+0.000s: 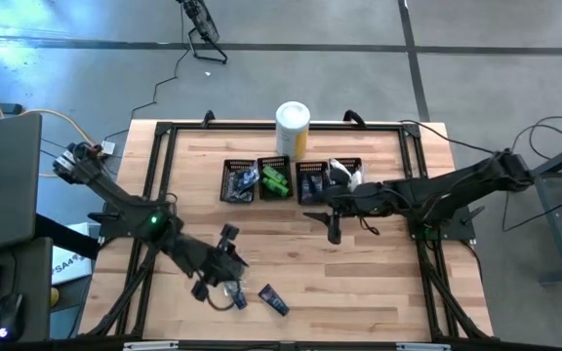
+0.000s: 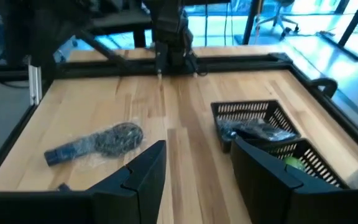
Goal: Pick & Place Travel size toiletries
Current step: Put the black hairbrush into the left black bin
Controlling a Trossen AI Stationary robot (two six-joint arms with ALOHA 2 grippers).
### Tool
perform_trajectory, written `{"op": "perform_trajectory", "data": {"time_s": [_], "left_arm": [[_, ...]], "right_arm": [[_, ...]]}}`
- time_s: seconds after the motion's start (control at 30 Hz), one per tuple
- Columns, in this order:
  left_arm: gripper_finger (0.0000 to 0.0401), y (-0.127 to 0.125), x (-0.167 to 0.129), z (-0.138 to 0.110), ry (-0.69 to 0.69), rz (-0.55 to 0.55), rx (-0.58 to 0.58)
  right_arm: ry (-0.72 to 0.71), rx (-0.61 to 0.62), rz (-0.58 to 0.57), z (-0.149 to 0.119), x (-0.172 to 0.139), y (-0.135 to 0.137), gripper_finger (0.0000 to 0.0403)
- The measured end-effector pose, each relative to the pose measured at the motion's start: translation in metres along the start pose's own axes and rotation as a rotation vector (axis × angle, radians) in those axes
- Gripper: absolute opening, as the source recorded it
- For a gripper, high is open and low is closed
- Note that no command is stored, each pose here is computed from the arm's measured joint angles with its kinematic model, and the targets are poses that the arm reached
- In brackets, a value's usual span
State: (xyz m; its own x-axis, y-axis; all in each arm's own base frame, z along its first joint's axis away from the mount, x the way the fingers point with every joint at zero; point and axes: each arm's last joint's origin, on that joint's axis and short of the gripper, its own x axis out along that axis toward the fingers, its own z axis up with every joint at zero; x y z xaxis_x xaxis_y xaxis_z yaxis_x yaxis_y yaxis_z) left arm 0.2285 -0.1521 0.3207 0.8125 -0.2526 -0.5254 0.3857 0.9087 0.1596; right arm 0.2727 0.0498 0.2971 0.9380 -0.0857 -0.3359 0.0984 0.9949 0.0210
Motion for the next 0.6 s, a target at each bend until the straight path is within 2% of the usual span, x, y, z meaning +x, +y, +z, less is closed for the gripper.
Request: {"op": "perform_trajectory", "data": {"time_s": [0.13, 0.43, 0.6], "left_arm": [[0.0170, -0.015, 0.009, 0.002, -0.029, 0.011, -0.007], [0.0170, -0.042, 0.036, -0.009, 0.041, 0.013, -0.180], [0.0170, -0.060, 0.055, -0.012, 0.020, -0.016, -0.207]], "right_arm": [[0.011, 0.005, 0.002, -0.002, 0.003, 0.001, 0.0174], [-0.003, 0.024, 0.038, -0.001, 0.003, 0.002, 0.0174], [-0.001, 0.037, 0.052, -0.001, 0.003, 0.002, 0.0174]]}}
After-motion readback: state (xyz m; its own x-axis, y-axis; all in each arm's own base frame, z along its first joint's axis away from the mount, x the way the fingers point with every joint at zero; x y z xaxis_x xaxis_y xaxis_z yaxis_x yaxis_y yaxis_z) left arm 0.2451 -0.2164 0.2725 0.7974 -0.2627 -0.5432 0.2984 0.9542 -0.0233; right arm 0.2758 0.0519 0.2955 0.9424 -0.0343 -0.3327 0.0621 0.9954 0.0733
